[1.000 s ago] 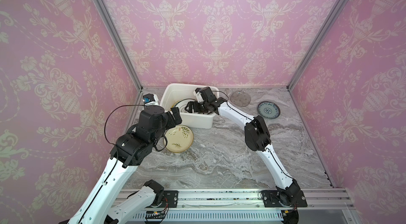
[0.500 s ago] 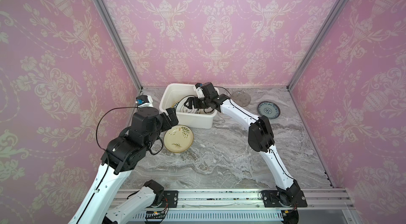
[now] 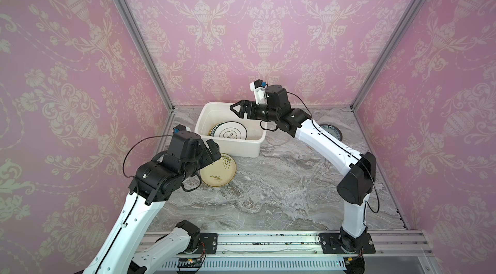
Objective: Place the plates into the plastic bin on the countertop
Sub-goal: 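Open the right gripper and raise it out of the bin, then move the right gripper toward the cream willow plate while the left gripper hovers beside it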
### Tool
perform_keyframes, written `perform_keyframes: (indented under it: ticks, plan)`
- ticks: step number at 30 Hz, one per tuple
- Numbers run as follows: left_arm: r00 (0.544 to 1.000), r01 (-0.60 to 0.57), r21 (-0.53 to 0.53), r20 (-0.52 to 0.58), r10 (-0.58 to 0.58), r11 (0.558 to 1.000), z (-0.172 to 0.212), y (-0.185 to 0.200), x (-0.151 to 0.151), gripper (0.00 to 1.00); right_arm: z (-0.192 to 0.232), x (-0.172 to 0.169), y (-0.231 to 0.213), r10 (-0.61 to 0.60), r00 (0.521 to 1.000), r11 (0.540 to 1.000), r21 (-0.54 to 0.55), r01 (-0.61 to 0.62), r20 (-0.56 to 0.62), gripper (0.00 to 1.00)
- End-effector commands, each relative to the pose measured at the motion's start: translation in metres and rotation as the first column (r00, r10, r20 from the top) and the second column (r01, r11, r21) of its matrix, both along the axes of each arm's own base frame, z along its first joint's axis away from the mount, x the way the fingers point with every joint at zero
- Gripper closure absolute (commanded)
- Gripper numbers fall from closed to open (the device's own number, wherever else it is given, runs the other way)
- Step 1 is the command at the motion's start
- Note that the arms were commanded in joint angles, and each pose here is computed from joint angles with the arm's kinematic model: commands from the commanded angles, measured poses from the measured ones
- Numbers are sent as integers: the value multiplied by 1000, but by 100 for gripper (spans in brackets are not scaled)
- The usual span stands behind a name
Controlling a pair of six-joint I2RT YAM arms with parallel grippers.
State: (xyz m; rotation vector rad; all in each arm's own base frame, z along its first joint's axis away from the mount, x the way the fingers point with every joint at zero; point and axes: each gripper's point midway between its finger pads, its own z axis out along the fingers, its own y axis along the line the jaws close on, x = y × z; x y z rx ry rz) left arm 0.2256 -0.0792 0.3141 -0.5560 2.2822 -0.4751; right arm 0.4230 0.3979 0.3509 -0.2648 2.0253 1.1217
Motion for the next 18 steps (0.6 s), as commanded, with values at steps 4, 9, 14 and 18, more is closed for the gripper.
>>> perform_keyframes:
  ticks: [4,9,14,18]
  plan:
    - [1000,-16,-68,17,17,998,2,4,-15,1,12,-30,-23,-52,999,998,-28,52,16,2]
    - [1000,-20,20,-24,21,1000,-7,16,-22,1,19,-67,-38,-103,994,993,-56,104,27,2]
    - [999,-25,78,-43,29,997,-15,24,-25,1,8,-103,-58,-229,971,973,12,231,-75,4]
    - [997,-13,114,-77,22,993,-26,26,-23,1,-8,-131,-71,-307,938,949,17,314,-158,5]
